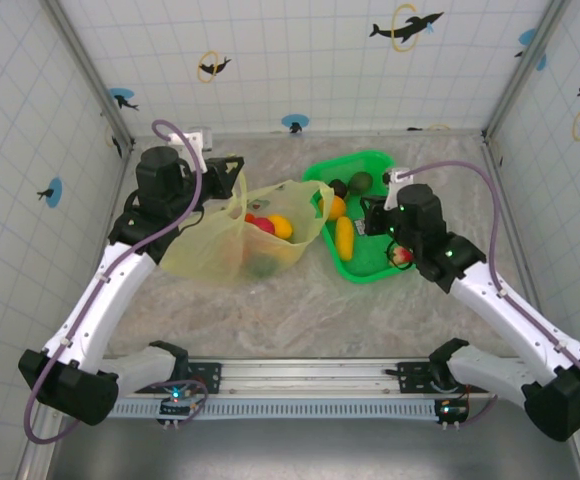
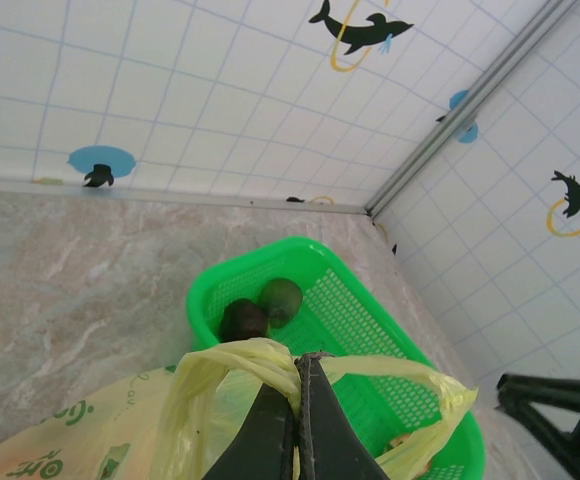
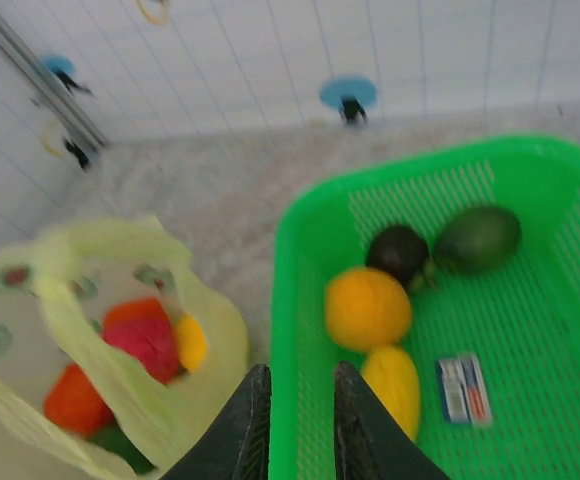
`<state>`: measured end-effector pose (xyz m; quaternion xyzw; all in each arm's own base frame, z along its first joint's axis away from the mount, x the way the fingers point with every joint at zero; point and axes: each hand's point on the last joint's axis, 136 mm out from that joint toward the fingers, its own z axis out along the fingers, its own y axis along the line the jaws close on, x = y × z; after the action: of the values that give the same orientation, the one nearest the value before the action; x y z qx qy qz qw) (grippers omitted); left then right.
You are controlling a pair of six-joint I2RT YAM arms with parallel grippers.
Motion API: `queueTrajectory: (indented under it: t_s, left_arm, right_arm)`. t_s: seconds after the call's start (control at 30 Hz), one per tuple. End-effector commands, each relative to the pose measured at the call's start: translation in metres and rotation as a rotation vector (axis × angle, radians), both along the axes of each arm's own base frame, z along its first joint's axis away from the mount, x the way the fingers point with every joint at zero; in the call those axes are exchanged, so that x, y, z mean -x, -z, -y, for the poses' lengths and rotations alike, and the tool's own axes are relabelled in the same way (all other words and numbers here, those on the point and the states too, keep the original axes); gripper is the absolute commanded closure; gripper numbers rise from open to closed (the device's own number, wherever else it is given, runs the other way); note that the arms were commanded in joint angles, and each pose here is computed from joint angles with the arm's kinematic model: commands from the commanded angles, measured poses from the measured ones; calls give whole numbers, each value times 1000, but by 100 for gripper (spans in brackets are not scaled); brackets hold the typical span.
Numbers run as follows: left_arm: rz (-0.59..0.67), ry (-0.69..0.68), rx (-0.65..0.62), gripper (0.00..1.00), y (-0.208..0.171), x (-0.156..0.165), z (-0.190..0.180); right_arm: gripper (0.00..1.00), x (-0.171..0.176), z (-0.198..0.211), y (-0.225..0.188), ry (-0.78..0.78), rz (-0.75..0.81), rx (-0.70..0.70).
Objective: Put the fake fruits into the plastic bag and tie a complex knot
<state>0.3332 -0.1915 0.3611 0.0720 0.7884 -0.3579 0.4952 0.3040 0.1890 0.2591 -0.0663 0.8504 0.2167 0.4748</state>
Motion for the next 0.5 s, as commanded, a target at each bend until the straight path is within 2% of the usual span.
queueTrajectory:
  t_s: [0.0,0.2,0.27,0.37,0.47]
  left_arm:
    - [-13,21,-6,100,8,2,4]
    - [-11,27,-3,100,9,4,6]
    - [-9,26,-2,100,8,5,6]
    - [-5,26,-1,100,7,6,5]
    - [-3,23,-1,100,6,8,4]
  right_arm:
    - [79,31,-1,42,-50,-282,53]
    - [81,94,-52,74,-329,-491,3]
    - [81,113,-66,90,-390,-528,67]
    - [80,129,-66,117,-397,-588,181]
    - [78,129,-49,137,-328,-626,273]
